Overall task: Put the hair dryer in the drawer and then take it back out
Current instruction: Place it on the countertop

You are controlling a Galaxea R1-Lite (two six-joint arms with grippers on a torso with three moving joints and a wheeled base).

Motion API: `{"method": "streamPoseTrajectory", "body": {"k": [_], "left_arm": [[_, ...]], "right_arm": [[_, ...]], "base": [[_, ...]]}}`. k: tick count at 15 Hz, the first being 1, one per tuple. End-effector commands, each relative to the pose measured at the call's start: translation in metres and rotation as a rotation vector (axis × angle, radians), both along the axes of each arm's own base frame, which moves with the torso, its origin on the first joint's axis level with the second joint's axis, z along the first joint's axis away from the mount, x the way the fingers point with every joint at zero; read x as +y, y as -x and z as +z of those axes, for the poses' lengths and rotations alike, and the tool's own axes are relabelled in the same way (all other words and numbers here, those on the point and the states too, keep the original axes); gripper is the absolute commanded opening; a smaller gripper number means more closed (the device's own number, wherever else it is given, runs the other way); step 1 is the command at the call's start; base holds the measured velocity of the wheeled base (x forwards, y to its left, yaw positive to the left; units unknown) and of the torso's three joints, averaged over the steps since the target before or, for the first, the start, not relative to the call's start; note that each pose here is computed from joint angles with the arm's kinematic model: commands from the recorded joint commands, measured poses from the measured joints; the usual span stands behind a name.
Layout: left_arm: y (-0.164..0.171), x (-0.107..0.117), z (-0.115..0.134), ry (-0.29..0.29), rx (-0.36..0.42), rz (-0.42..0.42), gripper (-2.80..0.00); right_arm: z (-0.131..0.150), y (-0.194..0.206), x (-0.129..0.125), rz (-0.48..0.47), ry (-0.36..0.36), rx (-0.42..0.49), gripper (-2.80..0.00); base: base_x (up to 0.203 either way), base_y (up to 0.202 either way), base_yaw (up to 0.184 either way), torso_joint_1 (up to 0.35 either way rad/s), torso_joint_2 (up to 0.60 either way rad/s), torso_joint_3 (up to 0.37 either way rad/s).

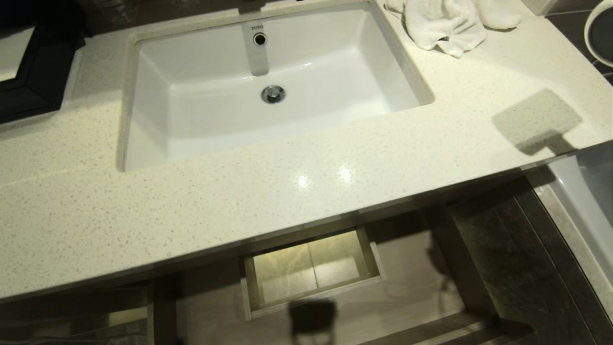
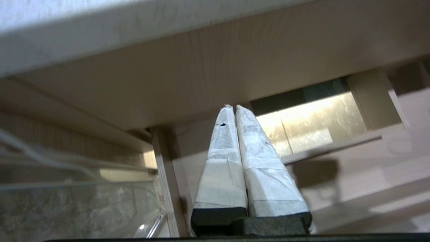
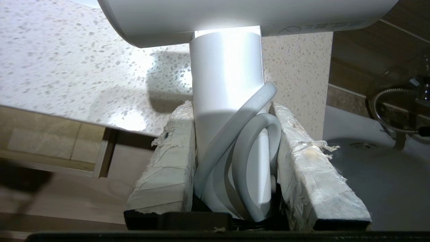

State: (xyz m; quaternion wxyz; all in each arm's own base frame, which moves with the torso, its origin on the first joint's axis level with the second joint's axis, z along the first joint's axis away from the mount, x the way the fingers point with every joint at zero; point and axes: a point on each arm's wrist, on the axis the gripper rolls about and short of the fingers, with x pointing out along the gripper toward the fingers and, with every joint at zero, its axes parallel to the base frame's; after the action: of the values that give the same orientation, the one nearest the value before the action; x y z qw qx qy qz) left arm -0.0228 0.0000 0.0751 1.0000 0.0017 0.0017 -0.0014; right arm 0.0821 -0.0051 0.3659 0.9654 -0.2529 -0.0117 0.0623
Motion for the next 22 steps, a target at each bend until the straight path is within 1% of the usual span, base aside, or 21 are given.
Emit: {"method": "streamPoseTrajectory", "body": {"k": [1, 3, 4, 6, 8, 10, 11, 13, 16, 17, 20, 22], "left_arm": [[0.000, 0.000, 0.000, 0.000, 0.000, 0.000, -2.80], [0.000, 0.000, 0.000, 0.000, 0.000, 0.000, -2.80], [0.000, 0.000, 0.000, 0.000, 0.001, 0.001, -2.80], [0.000, 0.000, 0.000, 0.000, 0.001, 0.000, -2.80], [0.000, 0.000, 0.000, 0.000, 0.001, 0.000, -2.80], [0.000, 0.000, 0.000, 0.000, 0.001, 0.001, -2.80], [0.000, 0.000, 0.000, 0.000, 0.001, -0.002, -2.80], [0.000, 0.000, 0.000, 0.000, 0.001, 0.000, -2.80], [0.000, 0.000, 0.000, 0.000, 0.001, 0.000, -2.80], [0.000, 0.000, 0.000, 0.000, 0.000, 0.000, -2.80], [0.000, 0.000, 0.000, 0.000, 0.001, 0.001, -2.80], [0.000, 0.000, 0.000, 0.000, 0.001, 0.000, -2.80]], "right_arm": [[0.006, -0.052, -0.007, -0.001, 0.029, 0.076, -2.80], [0.011, -0.077, -0.011, 0.006, 0.051, 0.092, -2.80], [0.009, -0.091, -0.013, 0.048, 0.053, 0.115, -2.80], [0.004, -0.115, -0.013, 0.218, 0.049, 0.145, -2.80], [-0.002, -0.138, -0.015, 0.288, 0.070, 0.184, -2.80], [-0.004, -0.158, -0.017, 0.345, 0.059, 0.212, -2.80], [-0.004, -0.168, -0.018, 0.377, 0.059, 0.210, -2.80], [-0.005, -0.184, -0.020, 0.400, 0.057, 0.210, -2.80], [-0.008, -0.201, -0.022, 0.410, 0.054, 0.217, -2.80], [-0.007, -0.204, -0.023, 0.409, 0.055, 0.213, 0.00], [-0.008, -0.207, -0.025, 0.405, 0.059, 0.213, 0.00], [-0.007, -0.203, -0.025, 0.406, 0.080, 0.204, 0.00]], "base": [[0.000, 0.000, 0.000, 0.214, -0.12, 0.092], [0.000, 0.000, 0.000, 0.092, -0.05, 0.038], [0.000, 0.000, 0.000, 0.032, -0.02, 0.024], [0.000, 0.000, 0.000, 0.000, 0.00, 0.000], [0.000, 0.000, 0.000, 0.000, 0.00, 0.000], [0.000, 0.000, 0.000, 0.000, 0.00, 0.000], [0.000, 0.000, 0.000, 0.000, 0.00, 0.000], [0.000, 0.000, 0.000, 0.000, 0.00, 0.000], [0.000, 0.000, 0.000, 0.000, 0.00, 0.000], [0.000, 0.000, 0.000, 0.000, 0.00, 0.000], [0.000, 0.000, 0.000, 0.000, 0.00, 0.000], [0.000, 0.000, 0.000, 0.000, 0.00, 0.000]]}}
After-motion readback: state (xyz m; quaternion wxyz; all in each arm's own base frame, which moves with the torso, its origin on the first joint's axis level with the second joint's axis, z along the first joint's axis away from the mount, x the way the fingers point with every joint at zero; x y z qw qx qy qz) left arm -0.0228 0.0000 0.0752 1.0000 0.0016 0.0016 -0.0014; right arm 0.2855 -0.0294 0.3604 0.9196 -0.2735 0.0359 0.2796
